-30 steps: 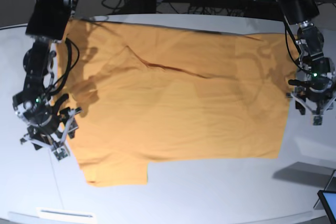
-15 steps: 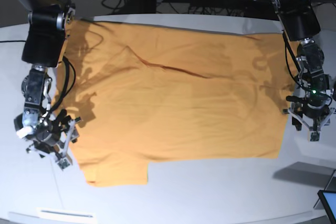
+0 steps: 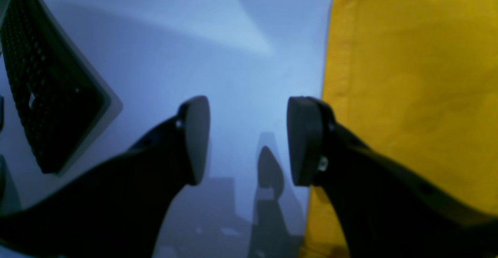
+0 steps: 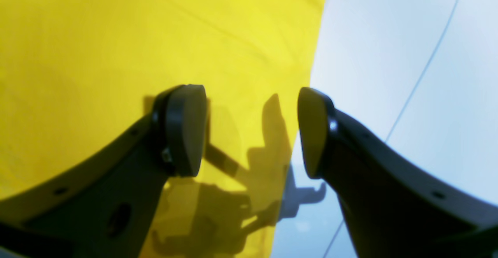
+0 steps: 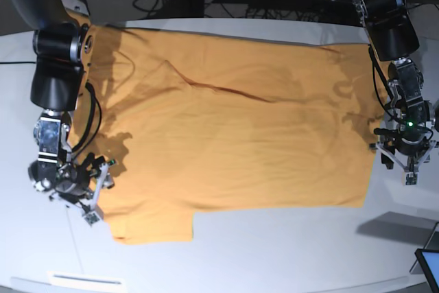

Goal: Fold the T-shirt properly
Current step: 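Lower the right gripper to the shirt side near the hem and grasp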

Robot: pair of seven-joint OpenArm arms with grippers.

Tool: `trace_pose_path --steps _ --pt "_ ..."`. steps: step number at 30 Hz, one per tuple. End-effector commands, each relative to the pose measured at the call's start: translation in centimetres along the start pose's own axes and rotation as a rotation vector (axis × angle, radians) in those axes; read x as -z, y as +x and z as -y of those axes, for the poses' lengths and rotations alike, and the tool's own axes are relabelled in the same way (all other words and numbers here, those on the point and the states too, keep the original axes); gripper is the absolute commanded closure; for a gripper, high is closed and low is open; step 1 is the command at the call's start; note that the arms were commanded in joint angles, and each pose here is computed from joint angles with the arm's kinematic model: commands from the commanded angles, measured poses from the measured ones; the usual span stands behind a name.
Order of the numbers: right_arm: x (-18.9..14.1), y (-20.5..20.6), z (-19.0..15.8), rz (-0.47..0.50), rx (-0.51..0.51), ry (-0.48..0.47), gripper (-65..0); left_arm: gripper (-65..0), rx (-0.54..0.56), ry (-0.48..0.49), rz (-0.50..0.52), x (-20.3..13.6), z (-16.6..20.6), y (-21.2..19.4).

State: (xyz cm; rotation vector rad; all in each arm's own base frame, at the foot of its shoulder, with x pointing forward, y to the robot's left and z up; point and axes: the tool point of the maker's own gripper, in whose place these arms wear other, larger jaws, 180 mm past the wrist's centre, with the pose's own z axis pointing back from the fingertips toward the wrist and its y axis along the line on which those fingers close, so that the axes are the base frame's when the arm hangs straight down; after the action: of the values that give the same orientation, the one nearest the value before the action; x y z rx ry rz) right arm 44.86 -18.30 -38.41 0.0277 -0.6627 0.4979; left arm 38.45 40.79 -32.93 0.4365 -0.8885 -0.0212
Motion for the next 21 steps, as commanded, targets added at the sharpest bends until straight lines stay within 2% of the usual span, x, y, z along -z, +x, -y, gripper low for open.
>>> trace_pose_path --steps 1,6,13,21 --pt "-1.0 2.9 1.6 0.07 -0.004 -0.029 -36.0 -32.1 0.006 0.034 0.057 -0.3 -1.6 2.2" --pt "-1.2 3.1 2.8 0.075 0.025 -0.023 -36.0 -32.1 0.006 0.034 0.054 -0.3 -1.6 2.0" --pt "-3.0 2.2 7.5 0.159 0.242 0.042 -36.0 -32.1 0.006 0.032 0.051 -0.3 -1.5 1.9" --pt "-2.7 1.7 7.5 0.144 0.254 0.051 -36.0 -32.1 0.005 0.03 0.052 -0.3 -1.3 1.9"
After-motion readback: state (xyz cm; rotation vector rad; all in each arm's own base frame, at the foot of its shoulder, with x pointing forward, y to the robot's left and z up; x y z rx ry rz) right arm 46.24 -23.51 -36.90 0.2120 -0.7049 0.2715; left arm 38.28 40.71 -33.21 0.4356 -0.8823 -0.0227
